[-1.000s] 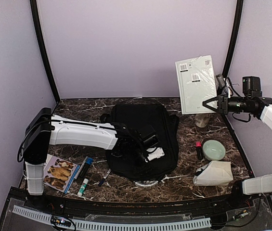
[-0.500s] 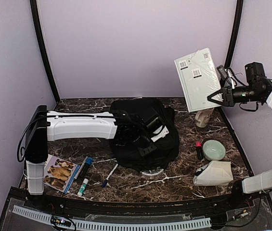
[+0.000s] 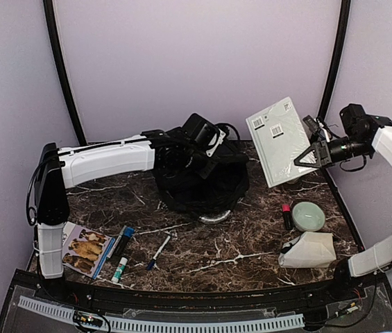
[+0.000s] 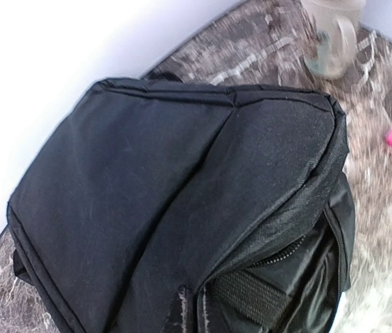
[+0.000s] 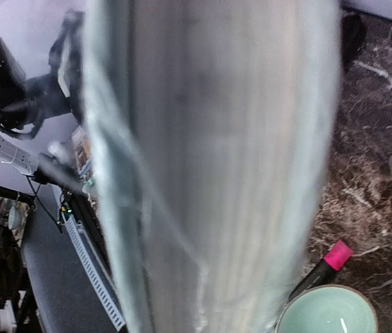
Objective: Pack the student bag
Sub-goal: Pick up the largest pocket of the bag from the student bag.
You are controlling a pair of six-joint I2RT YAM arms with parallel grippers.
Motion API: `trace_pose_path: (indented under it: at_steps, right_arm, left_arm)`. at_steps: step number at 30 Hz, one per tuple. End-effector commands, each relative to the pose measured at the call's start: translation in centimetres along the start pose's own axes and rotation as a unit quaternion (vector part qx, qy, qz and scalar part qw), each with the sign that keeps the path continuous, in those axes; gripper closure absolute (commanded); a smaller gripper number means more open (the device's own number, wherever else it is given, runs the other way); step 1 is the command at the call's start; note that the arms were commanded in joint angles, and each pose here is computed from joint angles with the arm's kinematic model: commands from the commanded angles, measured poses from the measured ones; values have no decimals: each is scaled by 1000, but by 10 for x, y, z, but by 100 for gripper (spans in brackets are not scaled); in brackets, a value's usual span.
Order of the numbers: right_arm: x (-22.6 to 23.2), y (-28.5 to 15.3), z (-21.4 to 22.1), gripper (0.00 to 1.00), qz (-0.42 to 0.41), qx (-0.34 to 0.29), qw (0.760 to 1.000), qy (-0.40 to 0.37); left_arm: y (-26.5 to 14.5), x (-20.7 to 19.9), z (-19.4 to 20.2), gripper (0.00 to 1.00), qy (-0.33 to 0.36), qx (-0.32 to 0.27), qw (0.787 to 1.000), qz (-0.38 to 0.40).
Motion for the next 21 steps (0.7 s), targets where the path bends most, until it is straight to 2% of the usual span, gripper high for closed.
trace_pose_path:
  at_steps: [1, 11, 15, 17, 21]
  right_arm:
    - [17, 16, 2, 100, -106, -18, 994, 13]
    - [40, 53, 31, 100, -170, 41, 983, 54]
    - [49, 69, 32, 100, -194, 66, 977, 49]
    - [47, 85, 42, 100, -212, 78, 971, 76]
    - [52, 107, 31, 100, -231, 87, 967, 59]
  left_arm:
    - [-34, 24, -54, 100, -89, -100, 991, 3]
    - [-30, 33, -74, 100, -141, -129, 981, 24]
    - [-33, 32, -80, 100, -150, -134, 979, 35]
    - [-34, 31, -80, 100, -151, -132, 979, 43]
    - [-34, 25, -78, 100, -151, -122, 979, 68]
Point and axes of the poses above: each gripper's point midway between its finger pads, its own y axis out along the fingers, its own x axis along the line the jaws close on, z = x × y, the point moved 9 cm from there along -y, back along the fingers, and after that the axes turned 11 degrees about -y, right-handed, at the moved point
